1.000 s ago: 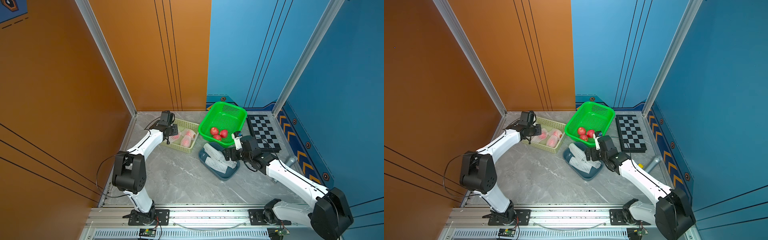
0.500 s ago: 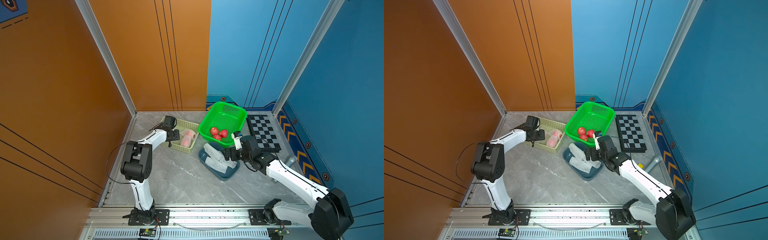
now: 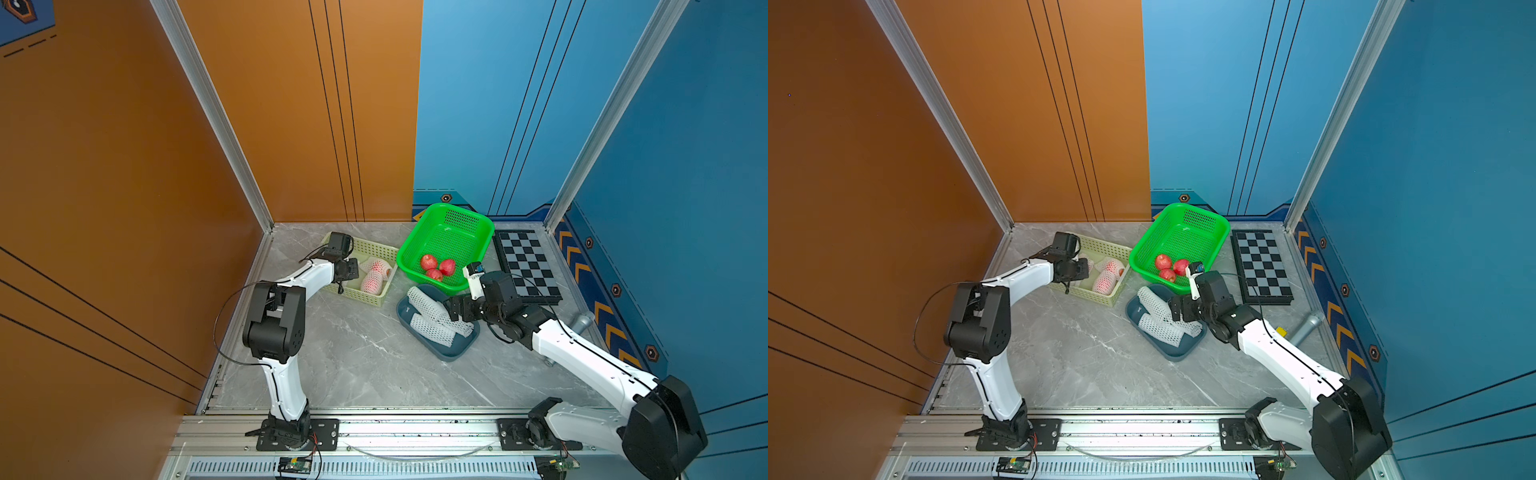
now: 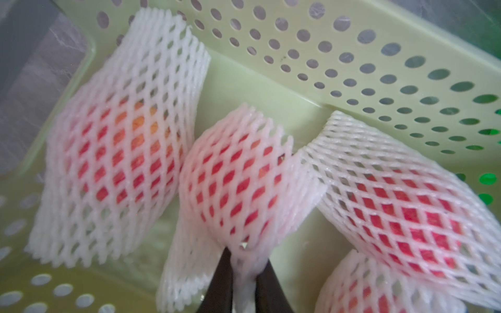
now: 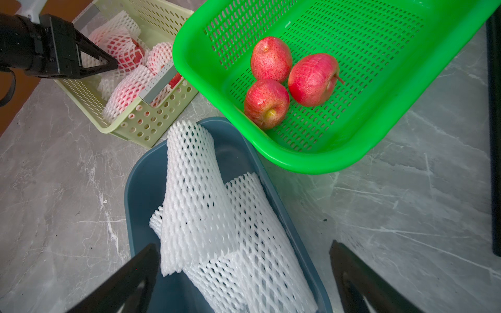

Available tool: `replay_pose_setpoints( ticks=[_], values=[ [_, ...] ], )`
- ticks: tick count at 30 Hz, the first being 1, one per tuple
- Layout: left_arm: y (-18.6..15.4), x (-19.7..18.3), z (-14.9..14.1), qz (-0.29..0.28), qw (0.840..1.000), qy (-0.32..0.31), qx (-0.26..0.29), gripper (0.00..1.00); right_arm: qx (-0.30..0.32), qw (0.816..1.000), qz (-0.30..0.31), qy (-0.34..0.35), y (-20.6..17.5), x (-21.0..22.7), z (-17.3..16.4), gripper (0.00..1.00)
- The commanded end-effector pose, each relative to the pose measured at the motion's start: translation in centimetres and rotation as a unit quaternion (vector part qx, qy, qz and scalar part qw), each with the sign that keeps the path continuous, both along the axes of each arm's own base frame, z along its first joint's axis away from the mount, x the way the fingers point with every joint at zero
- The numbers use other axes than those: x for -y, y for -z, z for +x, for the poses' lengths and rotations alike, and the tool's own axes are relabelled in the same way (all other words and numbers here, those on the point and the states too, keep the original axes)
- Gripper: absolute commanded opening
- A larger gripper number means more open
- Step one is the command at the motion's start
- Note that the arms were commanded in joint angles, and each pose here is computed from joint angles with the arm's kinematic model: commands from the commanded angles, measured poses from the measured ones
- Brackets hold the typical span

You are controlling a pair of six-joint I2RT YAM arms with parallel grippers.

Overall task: Remove foam nets from apples
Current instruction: Pick up the apple from the basket, then place the apple at the center of the board.

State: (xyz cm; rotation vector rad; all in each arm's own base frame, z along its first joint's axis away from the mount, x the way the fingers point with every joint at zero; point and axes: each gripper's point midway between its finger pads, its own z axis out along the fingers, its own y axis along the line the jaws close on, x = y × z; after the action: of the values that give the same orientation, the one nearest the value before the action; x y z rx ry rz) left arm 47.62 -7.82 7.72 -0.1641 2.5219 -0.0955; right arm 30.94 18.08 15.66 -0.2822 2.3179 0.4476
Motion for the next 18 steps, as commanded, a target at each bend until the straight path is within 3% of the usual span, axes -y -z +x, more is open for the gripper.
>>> replay_pose_setpoints(
  ticks=[1, 6, 12, 18],
  values=[
    [-2.8, -0.2, -0.4, 0.006, 1.0, -0.001, 0.029, 0.09, 0.01, 1.0, 0.005, -0.006, -0.8, -0.6, 0.4, 1.0],
    [-5.5, 0.1, -0.9, 0.005, 0.998, 0.009, 0.055, 0.0, 0.011, 1.0, 0.007, -0.008, -0.9, -0.8, 0.5, 1.0],
    [-8.8, 1.3, -1.9, -0.003, 0.997, 0.036, 0.072, 0.0, 0.015, 1.0, 0.011, -0.01, -1.0, -0.9, 0.4, 1.0],
    [-12.3, 4.4, -5.1, 0.006, 0.991, 0.1, 0.085, 0.0, 0.032, 0.999, 0.032, -0.026, -2.1, -1.8, 0.4, 1.0]
  ],
)
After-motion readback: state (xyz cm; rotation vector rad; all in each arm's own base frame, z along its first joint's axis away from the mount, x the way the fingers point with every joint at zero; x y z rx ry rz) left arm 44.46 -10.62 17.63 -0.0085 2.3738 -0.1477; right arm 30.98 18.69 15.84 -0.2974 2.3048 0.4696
